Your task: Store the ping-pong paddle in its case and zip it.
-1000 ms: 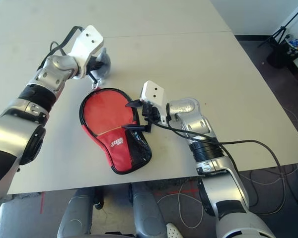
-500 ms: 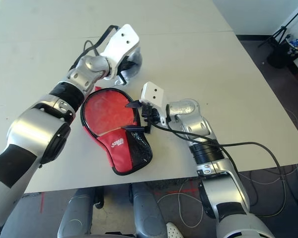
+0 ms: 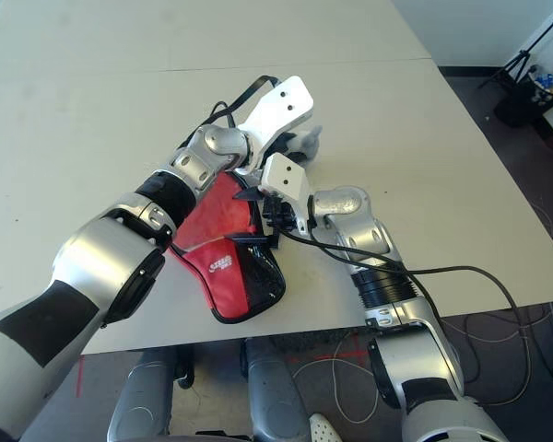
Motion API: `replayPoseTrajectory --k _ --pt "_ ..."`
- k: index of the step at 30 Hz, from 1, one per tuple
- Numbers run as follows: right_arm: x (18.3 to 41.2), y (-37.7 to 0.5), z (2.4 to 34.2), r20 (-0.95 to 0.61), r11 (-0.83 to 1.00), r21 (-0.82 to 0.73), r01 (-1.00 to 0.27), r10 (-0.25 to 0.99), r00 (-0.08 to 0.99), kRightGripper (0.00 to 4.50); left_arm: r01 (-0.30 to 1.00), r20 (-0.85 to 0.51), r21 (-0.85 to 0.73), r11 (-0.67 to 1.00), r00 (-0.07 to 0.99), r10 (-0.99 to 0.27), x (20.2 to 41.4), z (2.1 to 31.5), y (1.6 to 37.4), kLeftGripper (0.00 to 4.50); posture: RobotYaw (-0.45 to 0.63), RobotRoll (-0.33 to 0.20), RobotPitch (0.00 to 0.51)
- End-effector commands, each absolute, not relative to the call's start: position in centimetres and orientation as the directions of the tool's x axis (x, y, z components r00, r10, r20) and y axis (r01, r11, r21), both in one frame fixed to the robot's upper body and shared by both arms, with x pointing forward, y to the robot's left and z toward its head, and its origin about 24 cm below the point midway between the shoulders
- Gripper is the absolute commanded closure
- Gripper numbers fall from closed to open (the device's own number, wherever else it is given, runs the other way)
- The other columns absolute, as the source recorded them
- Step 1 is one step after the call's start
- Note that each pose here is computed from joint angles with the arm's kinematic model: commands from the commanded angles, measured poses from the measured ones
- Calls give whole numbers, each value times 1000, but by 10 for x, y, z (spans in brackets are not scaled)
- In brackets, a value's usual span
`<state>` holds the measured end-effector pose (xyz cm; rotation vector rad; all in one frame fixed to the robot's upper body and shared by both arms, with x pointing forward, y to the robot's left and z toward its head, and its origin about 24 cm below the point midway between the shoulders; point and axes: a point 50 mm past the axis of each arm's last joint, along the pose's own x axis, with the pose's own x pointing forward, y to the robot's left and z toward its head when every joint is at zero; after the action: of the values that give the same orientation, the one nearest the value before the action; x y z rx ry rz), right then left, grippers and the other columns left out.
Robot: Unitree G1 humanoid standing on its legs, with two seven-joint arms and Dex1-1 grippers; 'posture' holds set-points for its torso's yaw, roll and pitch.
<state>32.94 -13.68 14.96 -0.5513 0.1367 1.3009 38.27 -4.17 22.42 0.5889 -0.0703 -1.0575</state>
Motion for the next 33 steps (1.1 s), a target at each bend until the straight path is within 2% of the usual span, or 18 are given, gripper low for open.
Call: replayPoseTrajectory --k 1,3,10,15,18,22,25,33 --pt "324 -134 119 -484 134 -212 -968 846 223 0 786 -178 498 365 505 -845 383 241 -42 409 -64 0 280" --pt "325 -133 119 -484 133 -212 -968 847 222 0 779 -161 501 378 513 -843 384 248 -40 35 -60 0 280" --pt "326 -132 118 -483 127 -213 -969 848 217 0 706 -100 561 431 575 -812 396 283 -3 35 -42 0 279" --pt "326 -134 118 -480 131 -214 -968 849 221 0 662 -182 628 408 635 -750 408 279 70 35 -19 0 282" --pt "325 -135 116 -479 133 -211 -968 850 221 0 666 -233 636 389 647 -726 406 271 111 35 -8 0 284" --pt "324 -135 115 -480 132 -207 -969 850 218 0 697 -283 607 382 638 -716 392 256 147 35 2 0 286" --pt "324 -133 114 -479 129 -204 -970 851 214 0 760 -341 546 352 586 -735 371 235 164 35 12 0 288" --pt "326 -131 114 -478 122 -203 -972 854 207 0 860 -431 402 315 481 -763 327 197 168 35 20 0 285"
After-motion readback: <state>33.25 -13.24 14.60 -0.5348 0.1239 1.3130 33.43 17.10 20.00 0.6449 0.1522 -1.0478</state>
